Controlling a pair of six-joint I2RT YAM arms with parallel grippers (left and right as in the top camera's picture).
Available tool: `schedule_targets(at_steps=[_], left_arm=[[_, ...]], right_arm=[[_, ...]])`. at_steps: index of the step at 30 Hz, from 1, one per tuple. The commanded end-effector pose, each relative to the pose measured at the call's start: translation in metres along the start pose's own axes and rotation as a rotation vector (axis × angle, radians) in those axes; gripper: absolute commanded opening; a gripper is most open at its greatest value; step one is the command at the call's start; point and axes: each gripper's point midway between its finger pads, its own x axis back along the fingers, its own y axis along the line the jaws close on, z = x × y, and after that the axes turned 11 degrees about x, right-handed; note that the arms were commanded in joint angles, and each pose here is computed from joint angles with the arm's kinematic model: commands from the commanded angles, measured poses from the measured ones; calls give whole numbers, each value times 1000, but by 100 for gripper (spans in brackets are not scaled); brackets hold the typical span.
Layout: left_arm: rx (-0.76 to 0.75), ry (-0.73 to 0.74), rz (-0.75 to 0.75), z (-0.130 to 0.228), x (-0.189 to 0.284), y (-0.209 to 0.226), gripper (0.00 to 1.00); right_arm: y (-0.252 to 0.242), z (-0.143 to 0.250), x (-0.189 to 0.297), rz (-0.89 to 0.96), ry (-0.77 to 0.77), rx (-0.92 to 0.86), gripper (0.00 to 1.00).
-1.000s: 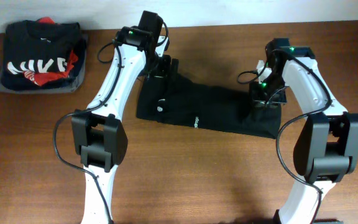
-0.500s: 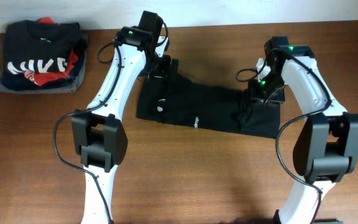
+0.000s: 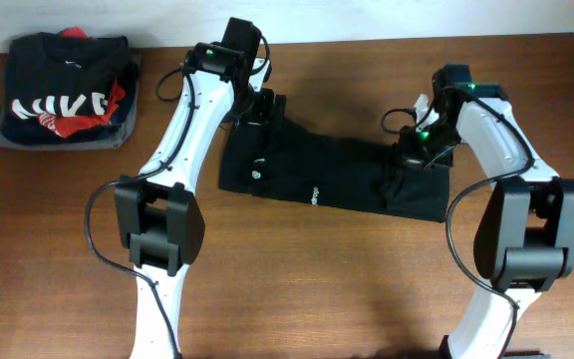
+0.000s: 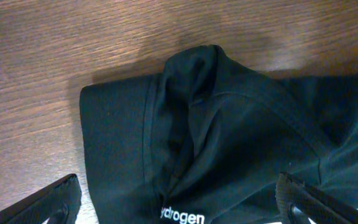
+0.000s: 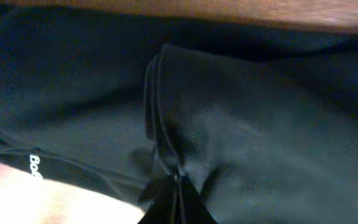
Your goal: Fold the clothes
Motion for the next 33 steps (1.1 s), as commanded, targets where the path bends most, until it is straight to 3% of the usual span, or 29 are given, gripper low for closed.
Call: schedule_targets(at_steps=[1,9,16,24,26,27,29,30,33], left_arm=[[-9,18,-7,2,-7,5,99],[-9,19,-7,3,-7,5,99],[-9,19,-7,3,-7,5,99],[-9,20,-7,3,-7,5,99],[-9,20,-7,3,-7,5,99],[-9,20,-8,3,-7,5,99],[-9,20,-7,3,-7,5,99],[-8,19,-7,3,-7,5,99],[-9,19,-7,3,-7,5,99]], right_arm=[[8,9,-21,-77,27,-14,4],[21,17,-39,-163,23,-10,4],[67,2,-38,-313,-37,72,4],[52,-21,26,-246,-103,50,6],[32,-25,53,-187,-123,29,14],[23,-25,63,-168,-130,34,24],[3,-24,85,-131,-139,43,55],[-18,-20,96,-94,-141,30,81],[-61,-5,102,-21,-114,-7,94]])
